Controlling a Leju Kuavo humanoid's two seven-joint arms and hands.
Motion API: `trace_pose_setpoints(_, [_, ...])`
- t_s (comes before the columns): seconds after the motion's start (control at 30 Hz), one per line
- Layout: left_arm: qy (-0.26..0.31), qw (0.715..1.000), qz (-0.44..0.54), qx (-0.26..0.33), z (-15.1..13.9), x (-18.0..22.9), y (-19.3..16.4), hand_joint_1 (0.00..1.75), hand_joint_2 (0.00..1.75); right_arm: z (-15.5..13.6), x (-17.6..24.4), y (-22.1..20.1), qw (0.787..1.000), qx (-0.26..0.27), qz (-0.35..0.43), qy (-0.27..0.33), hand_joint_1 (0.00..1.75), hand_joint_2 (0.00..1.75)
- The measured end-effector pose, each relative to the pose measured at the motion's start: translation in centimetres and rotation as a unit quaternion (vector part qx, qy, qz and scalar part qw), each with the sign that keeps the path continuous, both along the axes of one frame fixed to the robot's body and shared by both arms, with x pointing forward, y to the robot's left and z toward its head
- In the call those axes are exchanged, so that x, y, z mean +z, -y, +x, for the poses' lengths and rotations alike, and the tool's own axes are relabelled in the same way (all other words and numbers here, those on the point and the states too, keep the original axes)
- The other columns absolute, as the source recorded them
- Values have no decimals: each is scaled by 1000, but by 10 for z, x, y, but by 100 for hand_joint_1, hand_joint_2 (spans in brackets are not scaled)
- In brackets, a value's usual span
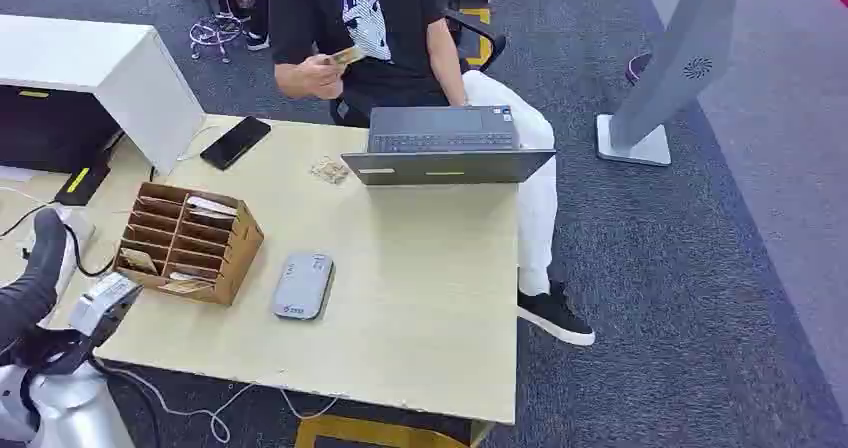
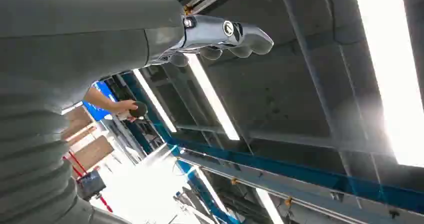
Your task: Pass the card to the sensor for recognition and then transmit it.
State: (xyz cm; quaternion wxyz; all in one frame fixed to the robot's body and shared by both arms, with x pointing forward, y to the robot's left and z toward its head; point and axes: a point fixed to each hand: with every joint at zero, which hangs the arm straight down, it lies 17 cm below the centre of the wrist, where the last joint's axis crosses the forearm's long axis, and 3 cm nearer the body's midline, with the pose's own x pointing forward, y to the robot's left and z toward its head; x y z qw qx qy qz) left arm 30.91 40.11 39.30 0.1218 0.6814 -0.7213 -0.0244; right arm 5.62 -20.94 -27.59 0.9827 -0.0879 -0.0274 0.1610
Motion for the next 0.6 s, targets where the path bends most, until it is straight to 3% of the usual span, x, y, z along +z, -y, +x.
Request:
trace_pose_setpoints(0.2, [0,1000,4,-6,5,1,4,0,175,0,0,0,1000,0,0,0,0,175])
trace_pose_setpoints(0.3, [-17,999,27,-2,21,2,13,0,175,0,0,0,1000,2,1,1,0,175])
trace_pose_setpoints(0.47, [-79,992,95,20,91,4,30,0,175,7,0,0,1000,11,3,9,0,175])
trace_pose_setpoints(0.6, [-117,988,93,37,138,6,20,0,175,9,0,1,1000,9,4,16,0,175])
